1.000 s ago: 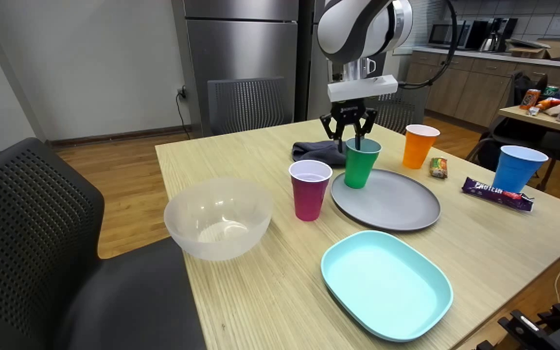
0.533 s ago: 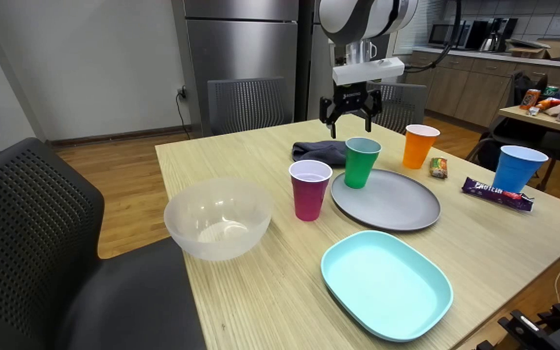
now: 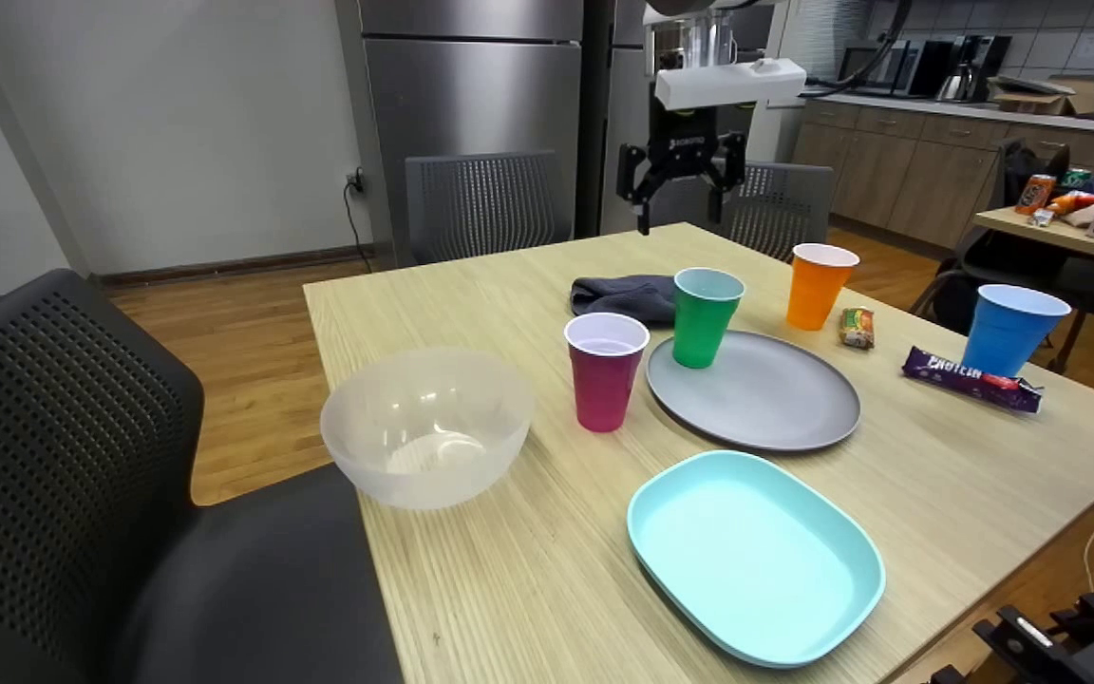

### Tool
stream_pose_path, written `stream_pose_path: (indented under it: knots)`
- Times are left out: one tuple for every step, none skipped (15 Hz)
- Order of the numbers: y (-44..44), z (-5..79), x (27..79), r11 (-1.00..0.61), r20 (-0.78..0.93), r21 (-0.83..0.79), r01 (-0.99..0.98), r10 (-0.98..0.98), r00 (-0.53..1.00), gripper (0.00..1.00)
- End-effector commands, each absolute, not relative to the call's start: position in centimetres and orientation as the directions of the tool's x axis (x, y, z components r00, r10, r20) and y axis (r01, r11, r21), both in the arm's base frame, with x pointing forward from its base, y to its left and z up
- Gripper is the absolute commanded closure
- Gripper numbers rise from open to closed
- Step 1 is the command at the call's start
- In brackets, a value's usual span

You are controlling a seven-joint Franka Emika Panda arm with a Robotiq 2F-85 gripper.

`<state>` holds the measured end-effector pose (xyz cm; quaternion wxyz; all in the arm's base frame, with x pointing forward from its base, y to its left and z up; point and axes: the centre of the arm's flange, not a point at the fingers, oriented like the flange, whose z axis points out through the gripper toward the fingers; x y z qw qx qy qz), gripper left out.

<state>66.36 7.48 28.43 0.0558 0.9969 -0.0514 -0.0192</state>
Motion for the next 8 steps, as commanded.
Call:
stream_pose_path:
  knots:
    - [8.4, 30.1, 63.3, -0.994, -0.041, 0.063, -0.091, -0.093, 0.995, 0.0]
    - [8.6, 30.2, 62.8, -0.995, -0.046, 0.053, -0.09, -0.092, 0.995, 0.0]
    - [8.9, 30.0, 62.3, -0.997, -0.056, 0.034, -0.076, -0.077, 0.995, 0.0]
    - [9.3, 29.9, 61.7, -0.997, -0.059, 0.023, -0.074, -0.075, 0.995, 0.0]
    - [9.7, 29.6, 61.2, -0.997, -0.068, 0.014, -0.07, -0.071, 0.995, 0.0]
    - [10.0, 29.3, 60.7, -0.998, -0.073, 0.007, -0.065, -0.066, 0.995, 0.0]
    - [10.3, 28.9, 60.1, -0.998, -0.074, 0.002, -0.062, -0.062, 0.995, 0.0]
    - [10.5, 28.5, 59.7, -0.998, -0.079, 0.001, -0.057, -0.057, 0.995, 0.0]
